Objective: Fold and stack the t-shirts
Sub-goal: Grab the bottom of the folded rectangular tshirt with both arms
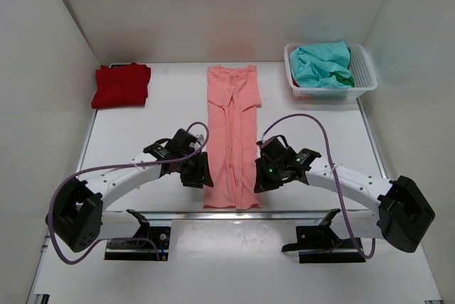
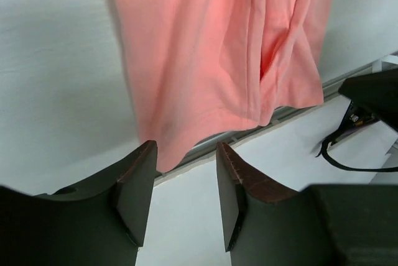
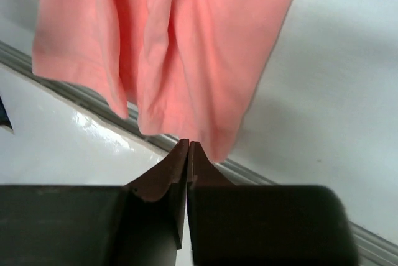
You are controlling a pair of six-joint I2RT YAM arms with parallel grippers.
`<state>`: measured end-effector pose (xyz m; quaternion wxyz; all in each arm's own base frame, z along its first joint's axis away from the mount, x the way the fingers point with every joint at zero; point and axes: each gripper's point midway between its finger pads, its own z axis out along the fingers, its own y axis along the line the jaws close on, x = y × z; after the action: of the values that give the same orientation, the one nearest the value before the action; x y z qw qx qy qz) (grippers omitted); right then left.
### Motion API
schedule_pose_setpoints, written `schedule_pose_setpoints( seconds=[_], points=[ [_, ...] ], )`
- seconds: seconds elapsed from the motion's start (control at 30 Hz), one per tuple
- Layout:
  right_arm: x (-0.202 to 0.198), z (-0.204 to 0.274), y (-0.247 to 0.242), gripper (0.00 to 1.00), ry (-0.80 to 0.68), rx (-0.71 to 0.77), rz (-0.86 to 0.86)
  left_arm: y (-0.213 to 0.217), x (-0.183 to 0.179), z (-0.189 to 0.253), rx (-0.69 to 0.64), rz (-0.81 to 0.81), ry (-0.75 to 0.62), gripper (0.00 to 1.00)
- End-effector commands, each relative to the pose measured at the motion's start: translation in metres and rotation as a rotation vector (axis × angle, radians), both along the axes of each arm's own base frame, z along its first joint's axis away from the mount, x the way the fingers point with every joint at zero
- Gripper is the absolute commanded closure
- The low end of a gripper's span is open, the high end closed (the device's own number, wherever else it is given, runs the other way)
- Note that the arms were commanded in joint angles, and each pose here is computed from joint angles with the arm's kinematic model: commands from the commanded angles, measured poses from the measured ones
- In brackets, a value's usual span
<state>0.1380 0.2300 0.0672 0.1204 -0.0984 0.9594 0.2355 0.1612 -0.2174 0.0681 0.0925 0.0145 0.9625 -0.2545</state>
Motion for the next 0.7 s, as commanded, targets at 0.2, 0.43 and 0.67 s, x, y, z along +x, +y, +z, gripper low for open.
schedule_pose_setpoints(
  seconds=[0.2, 0.43, 0.67],
  points=[
    [0.000, -0.005, 0.001, 0.75, 0.017, -0.009, -0.031, 0.012, -0.035, -0.019, 0.024, -0.006, 0.072, 0.41],
    [-0.015, -0.016, -0.001, 0.68, 0.065, -0.015, -0.049, 0.016, -0.057, -0.036, 0.045, -0.004, 0.107, 0.39],
    [-0.027, -0.029, -0.004, 0.67, 0.109, 0.000, -0.083, 0.019, -0.043, -0.048, 0.081, 0.075, 0.072, 0.39]
  ],
)
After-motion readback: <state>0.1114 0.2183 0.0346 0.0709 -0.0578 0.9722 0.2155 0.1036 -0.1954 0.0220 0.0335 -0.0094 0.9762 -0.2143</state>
